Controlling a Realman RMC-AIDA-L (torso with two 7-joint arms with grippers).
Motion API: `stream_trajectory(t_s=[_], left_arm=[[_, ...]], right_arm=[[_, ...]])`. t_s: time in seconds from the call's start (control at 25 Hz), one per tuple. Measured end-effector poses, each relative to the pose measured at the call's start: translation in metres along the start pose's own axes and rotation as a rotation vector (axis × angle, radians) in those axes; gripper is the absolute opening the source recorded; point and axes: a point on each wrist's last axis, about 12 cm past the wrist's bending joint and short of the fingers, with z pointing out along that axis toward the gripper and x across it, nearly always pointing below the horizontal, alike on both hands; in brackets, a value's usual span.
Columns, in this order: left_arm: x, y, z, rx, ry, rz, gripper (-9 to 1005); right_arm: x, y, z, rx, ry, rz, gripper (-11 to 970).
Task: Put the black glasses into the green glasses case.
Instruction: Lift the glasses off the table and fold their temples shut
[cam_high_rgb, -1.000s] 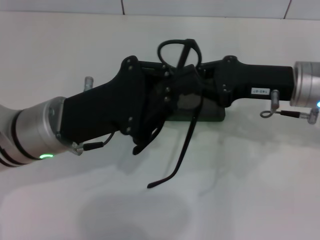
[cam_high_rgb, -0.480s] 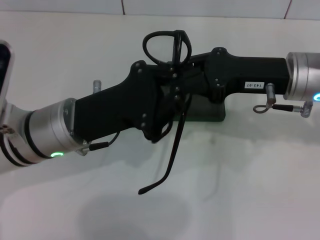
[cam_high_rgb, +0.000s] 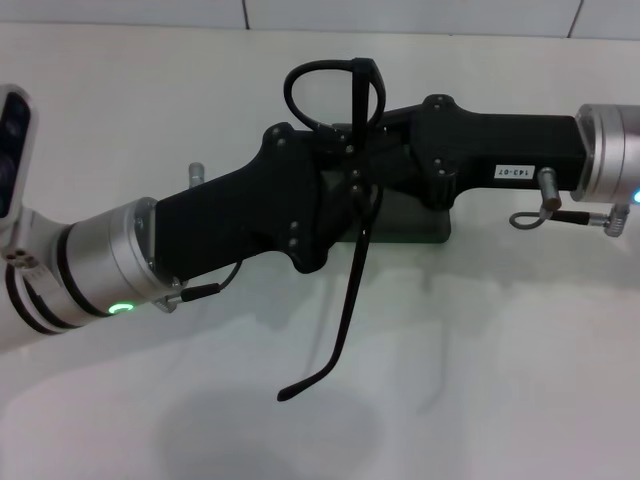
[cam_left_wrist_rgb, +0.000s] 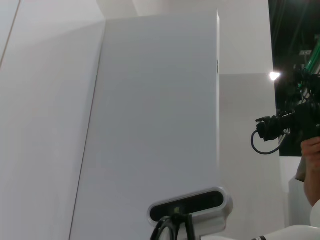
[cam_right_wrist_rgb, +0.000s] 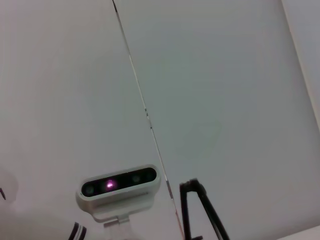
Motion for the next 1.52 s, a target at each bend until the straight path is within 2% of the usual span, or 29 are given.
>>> stream_trajectory(t_s=[0.44,0.64,0.88,1.12,1.24,1.36,1.52], left_arm=[[0.000,-0.001,-0.001,0.001,-0.003,-0.001,32],[-0.002,-0.006,-0.004,0.025,-0.028,0.014,31],[-0.008,-0.012,-0.011,0.054,-0.072,0.026,31],[-0.007,-0.016,-0.016,0.048,-0.060,0.039,31],[-0.004,-0.016,-0.012,0.095,-0.027,0.031,31],[-0.003,-0.016,-0.001,0.189,0.011,0.018,31],[-0.002,-0.019,0.017,0.319,0.034,-0.002,31]], right_arm=[[0.002,0.002,-0.003,-0.003,-0.012,0.009,101],[0.004,0.000,-0.011,0.029,-0.033,0.019,103],[-0.003,0.006,-0.049,0.059,-0.163,0.016,106],[-0.022,0.023,-0.089,-0.008,-0.359,-0.060,109],[-0.032,0.028,-0.100,-0.017,-0.453,-0.104,111],[-0.036,0.025,-0.101,0.008,-0.499,-0.127,113],[-0.034,0.013,-0.083,0.037,-0.471,-0.125,115]])
